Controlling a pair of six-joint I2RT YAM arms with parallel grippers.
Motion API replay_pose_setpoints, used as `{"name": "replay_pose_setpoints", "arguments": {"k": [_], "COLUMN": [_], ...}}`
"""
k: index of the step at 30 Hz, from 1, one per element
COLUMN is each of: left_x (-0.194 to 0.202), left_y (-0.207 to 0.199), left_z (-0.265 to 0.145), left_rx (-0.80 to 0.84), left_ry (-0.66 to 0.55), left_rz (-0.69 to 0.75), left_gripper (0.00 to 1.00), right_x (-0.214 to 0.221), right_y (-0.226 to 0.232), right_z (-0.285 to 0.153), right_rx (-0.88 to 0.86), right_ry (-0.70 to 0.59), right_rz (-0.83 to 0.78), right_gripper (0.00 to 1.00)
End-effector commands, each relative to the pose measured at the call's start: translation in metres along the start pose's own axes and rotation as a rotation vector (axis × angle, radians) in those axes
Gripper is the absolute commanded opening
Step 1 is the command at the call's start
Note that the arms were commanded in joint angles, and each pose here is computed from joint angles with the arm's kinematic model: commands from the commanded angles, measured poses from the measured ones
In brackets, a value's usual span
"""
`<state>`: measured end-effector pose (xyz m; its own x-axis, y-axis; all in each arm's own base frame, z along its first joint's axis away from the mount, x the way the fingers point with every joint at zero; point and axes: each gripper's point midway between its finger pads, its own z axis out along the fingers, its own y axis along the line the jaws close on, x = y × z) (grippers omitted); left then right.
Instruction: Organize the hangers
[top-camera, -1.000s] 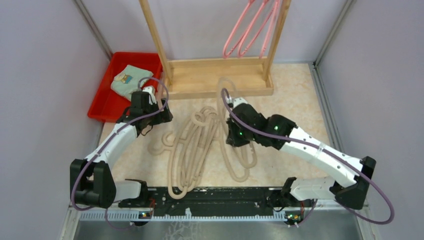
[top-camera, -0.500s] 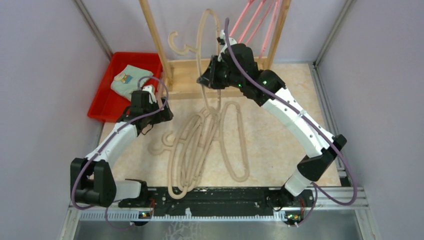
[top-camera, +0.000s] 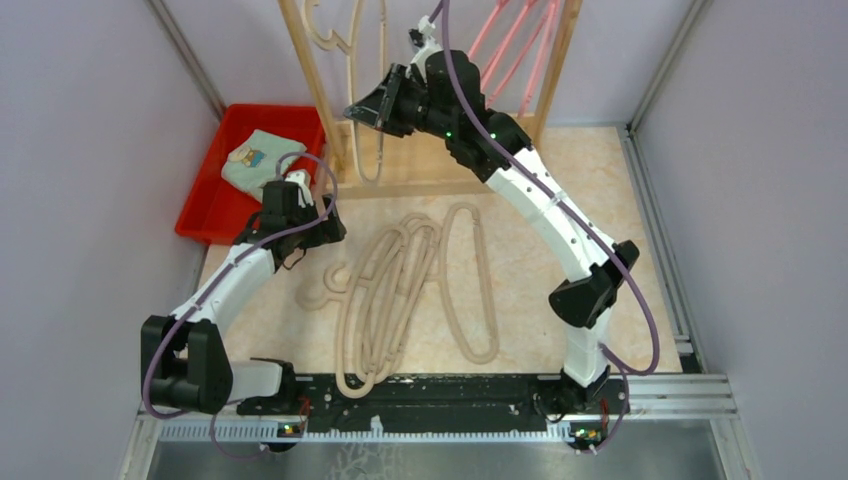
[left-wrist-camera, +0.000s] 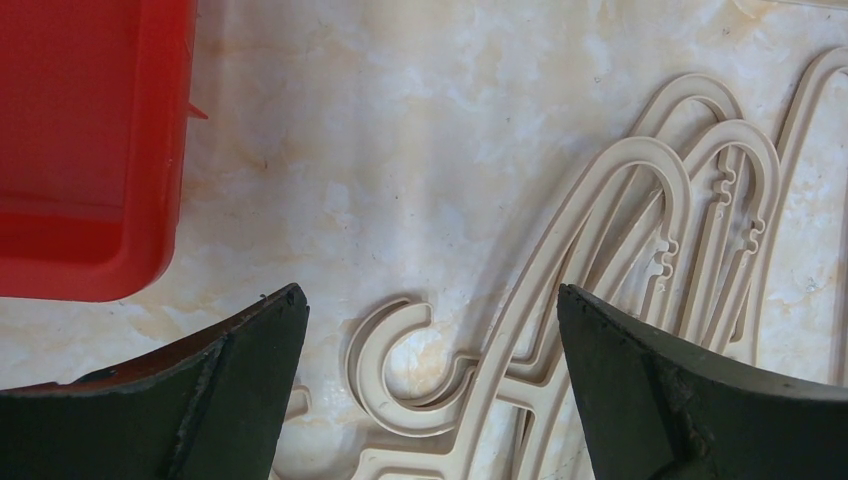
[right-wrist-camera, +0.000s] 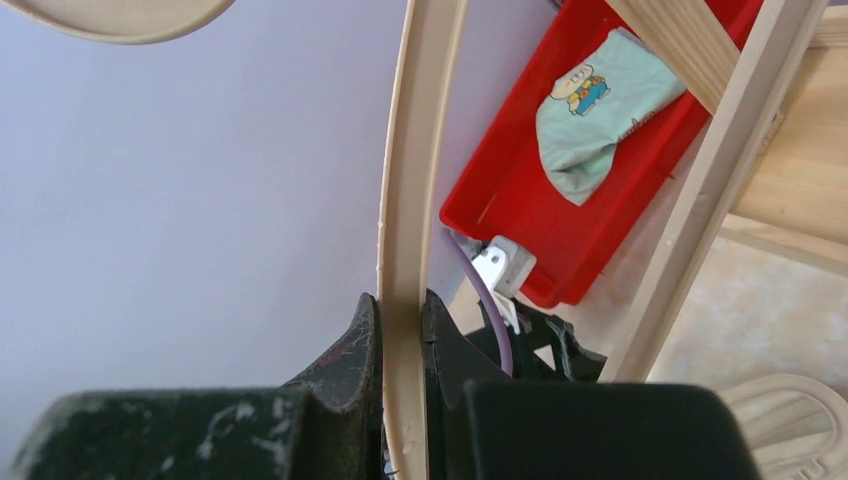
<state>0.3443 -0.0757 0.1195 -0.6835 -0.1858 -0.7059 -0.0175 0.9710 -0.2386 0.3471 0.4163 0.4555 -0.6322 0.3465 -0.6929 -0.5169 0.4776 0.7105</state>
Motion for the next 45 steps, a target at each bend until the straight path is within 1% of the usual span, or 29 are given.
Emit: {"name": "replay_pose_setpoints", "arguments": {"k": [1,5,9,13,20,32,38,41,42,43,45], "left_x": [-0.011,-0.010,-0.009,-0.009,-0.007,0.005,0.005,0.006,0.006,0.007,0.007], "left_y": [-0.004,-0.003,-0.002,-0.002,0.001,0.007,0.006,0.006,0.005,0.005,0.005], "left_z": [-0.005,-0.004,-0.003,-0.001,0.001,0.004,0.006,0.007,0.007,0.008,0.008], "left_rx": [0.011,0.009,0.008,0.008,-0.006,-0.027,-0.023,-0.018,-0.017,-0.016,-0.013], "left_ry": [-0.035,-0.032,-0.028,-0.020,-0.011,0.013,0.017,0.019,0.019,0.022,0.023], "left_rz": [0.029,0.036,0.046,0.055,0.071,0.074,0.070,0.065,0.064,0.063,0.060], "left_gripper": [1.00,1.00,1.00,1.00,1.00,1.00,1.00,1.00,1.00,1.00,1.00], "right_x": [-0.057,-0.086,-0.112,-0.130,-0.150,-0.148,-0.147,-0.146,-0.146,-0.146,-0.149], "right_y": [0.027,0.023,0.012,-0.008,-0.037,-0.096,-0.114,-0.116,-0.115,-0.112,-0.103], "right_z": [-0.011,-0.016,-0.023,-0.025,-0.025,-0.029,-0.047,-0.053,-0.054,-0.055,-0.057], "right_rx": [-0.125,-0.147,-0.127,-0.097,-0.059,0.089,0.142,0.136,0.128,0.113,0.082], "right_ry": [-0.161,-0.239,-0.318,-0.359,-0.404,-0.417,-0.447,-0.451,-0.446,-0.441,-0.432], "right_rz": [0.058,0.098,0.161,0.230,0.290,0.408,0.446,0.458,0.457,0.450,0.420], "right_gripper": [0.00,0.00,0.00,0.00,0.00,0.00,0.00,0.00,0.03,0.12,0.25]}}
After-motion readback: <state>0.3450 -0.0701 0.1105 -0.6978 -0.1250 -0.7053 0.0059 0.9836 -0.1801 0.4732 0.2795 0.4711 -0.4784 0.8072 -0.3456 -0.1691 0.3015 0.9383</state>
